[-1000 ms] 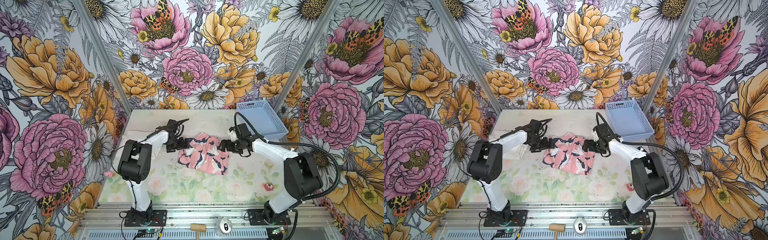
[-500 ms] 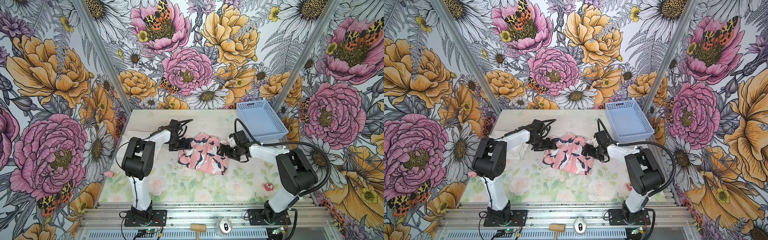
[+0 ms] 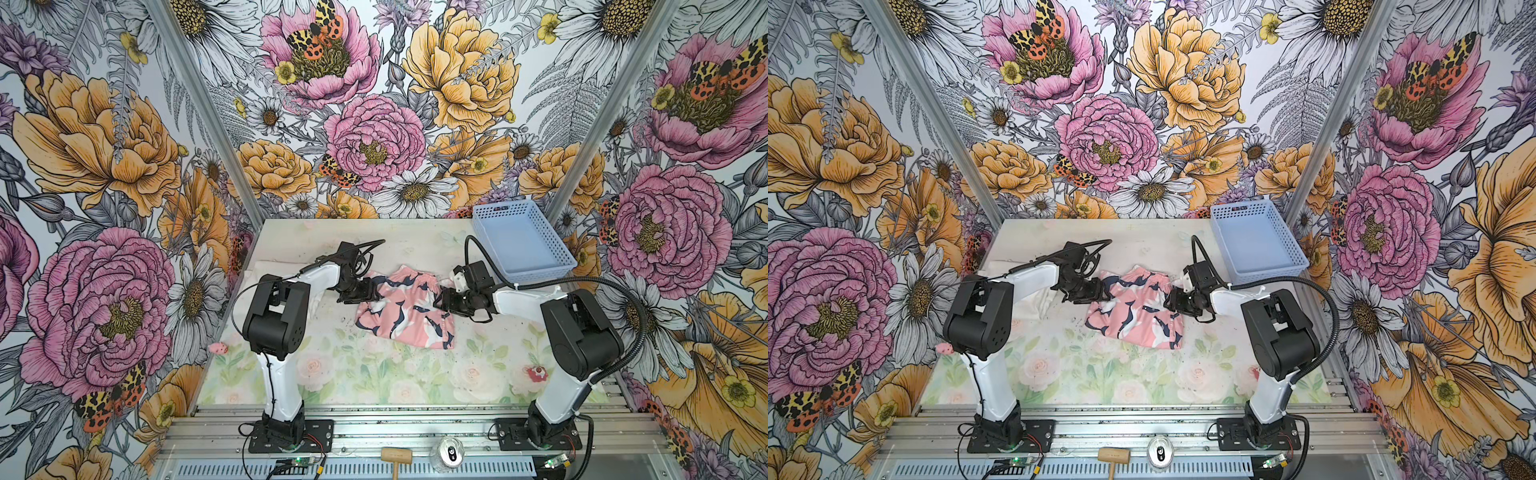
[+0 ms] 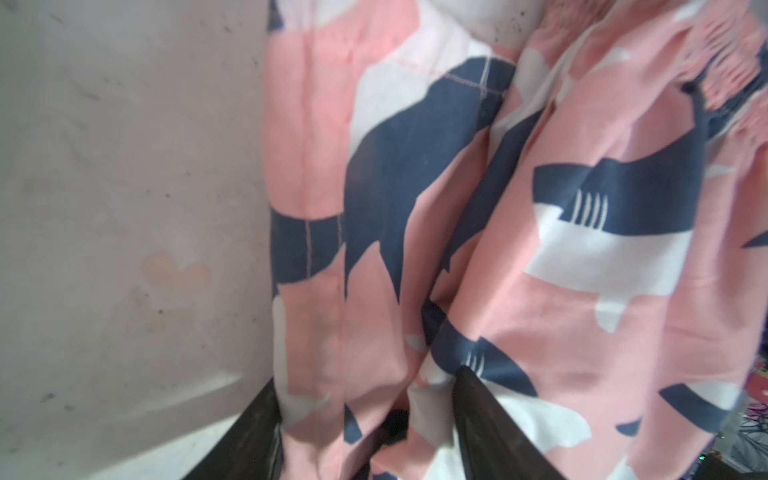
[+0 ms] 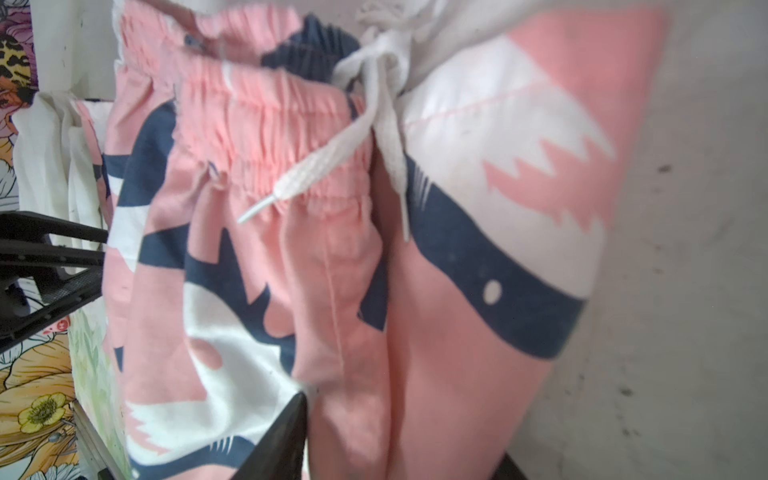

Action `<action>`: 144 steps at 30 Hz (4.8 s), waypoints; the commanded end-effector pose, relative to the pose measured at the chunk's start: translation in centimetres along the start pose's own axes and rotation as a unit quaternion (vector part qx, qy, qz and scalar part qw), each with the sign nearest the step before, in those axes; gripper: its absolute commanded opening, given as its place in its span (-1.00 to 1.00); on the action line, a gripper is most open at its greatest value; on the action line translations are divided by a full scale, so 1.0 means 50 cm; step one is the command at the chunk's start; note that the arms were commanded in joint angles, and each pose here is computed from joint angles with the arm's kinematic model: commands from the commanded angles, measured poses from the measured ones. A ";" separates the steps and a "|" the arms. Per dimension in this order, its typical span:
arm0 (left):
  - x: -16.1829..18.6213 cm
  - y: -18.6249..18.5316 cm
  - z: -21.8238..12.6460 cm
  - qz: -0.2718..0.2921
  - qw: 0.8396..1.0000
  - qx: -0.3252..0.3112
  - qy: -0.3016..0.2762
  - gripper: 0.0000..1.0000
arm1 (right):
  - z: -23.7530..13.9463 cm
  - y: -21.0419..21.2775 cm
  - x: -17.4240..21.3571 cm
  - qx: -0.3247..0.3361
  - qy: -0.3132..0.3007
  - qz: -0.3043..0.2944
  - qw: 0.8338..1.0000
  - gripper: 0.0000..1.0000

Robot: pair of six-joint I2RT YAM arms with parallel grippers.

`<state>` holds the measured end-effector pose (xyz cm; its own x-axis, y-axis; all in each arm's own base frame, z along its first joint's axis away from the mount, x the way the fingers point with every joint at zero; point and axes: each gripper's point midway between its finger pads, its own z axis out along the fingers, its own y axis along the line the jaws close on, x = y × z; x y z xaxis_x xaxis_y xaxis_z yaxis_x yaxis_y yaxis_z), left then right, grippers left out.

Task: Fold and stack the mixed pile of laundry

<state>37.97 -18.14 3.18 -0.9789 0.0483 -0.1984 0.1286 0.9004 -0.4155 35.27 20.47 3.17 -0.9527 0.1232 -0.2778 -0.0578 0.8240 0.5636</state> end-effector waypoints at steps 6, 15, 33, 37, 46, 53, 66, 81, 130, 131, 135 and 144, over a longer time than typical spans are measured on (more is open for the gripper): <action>0.036 0.007 0.036 -0.038 0.999 0.027 0.028 -0.48 | 0.034 -0.024 0.017 0.009 0.033 0.011 0.999 -0.47; 0.005 0.012 -0.015 -0.053 0.998 0.036 -0.011 -1.00 | 0.029 0.020 0.001 -0.030 0.029 0.002 0.999 -1.00; -0.060 0.207 -0.368 -0.116 0.976 -0.085 -0.161 -1.00 | 0.074 0.370 -0.086 -0.167 -0.018 -0.048 0.985 -1.00; -0.052 0.315 -0.423 -0.150 0.960 -0.161 -0.172 -1.00 | 0.120 0.462 -0.103 -0.191 -0.033 -0.060 0.979 -1.00; -0.037 0.503 -0.518 -0.216 0.915 -0.278 -0.195 -1.00 | 0.220 0.626 -0.103 -0.247 -0.034 -0.081 0.965 -1.00; -0.064 0.596 -0.555 -0.222 0.891 -0.335 -0.212 -1.00 | 0.286 0.706 -0.088 -0.277 -0.030 -0.096 0.956 -1.00; -0.116 0.705 -0.511 -0.242 0.891 -0.323 -0.209 -1.00 | 0.386 0.728 -0.097 -0.297 -0.037 -0.069 0.952 -1.00; -0.111 0.663 -0.576 -0.246 0.875 -0.335 -0.249 0.52 | 0.269 0.697 -0.133 -0.266 -0.056 -0.120 0.955 0.35; -0.056 0.278 -0.403 0.051 0.811 -0.164 -0.559 0.98 | -0.345 -0.277 -0.198 0.273 -0.449 -0.176 0.832 1.00; -0.057 0.279 -0.401 0.048 0.809 -0.164 -0.562 0.98 | -0.345 -0.277 -0.192 0.273 -0.452 -0.177 0.831 1.00; -0.068 0.279 -0.377 0.053 0.809 -0.164 -0.562 0.97 | -0.351 -0.289 -0.189 0.296 -0.462 -0.163 0.820 0.99; -0.069 0.291 -0.350 0.051 0.804 -0.185 -0.562 0.98 | -0.352 -0.289 -0.189 0.297 -0.464 -0.164 0.818 0.99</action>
<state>40.47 1.85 12.50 -0.2353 -0.1141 -0.9652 -0.0320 0.9935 -0.1096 39.57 -2.26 10.32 -0.3057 -0.0275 -0.9517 0.1360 0.9881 -0.0722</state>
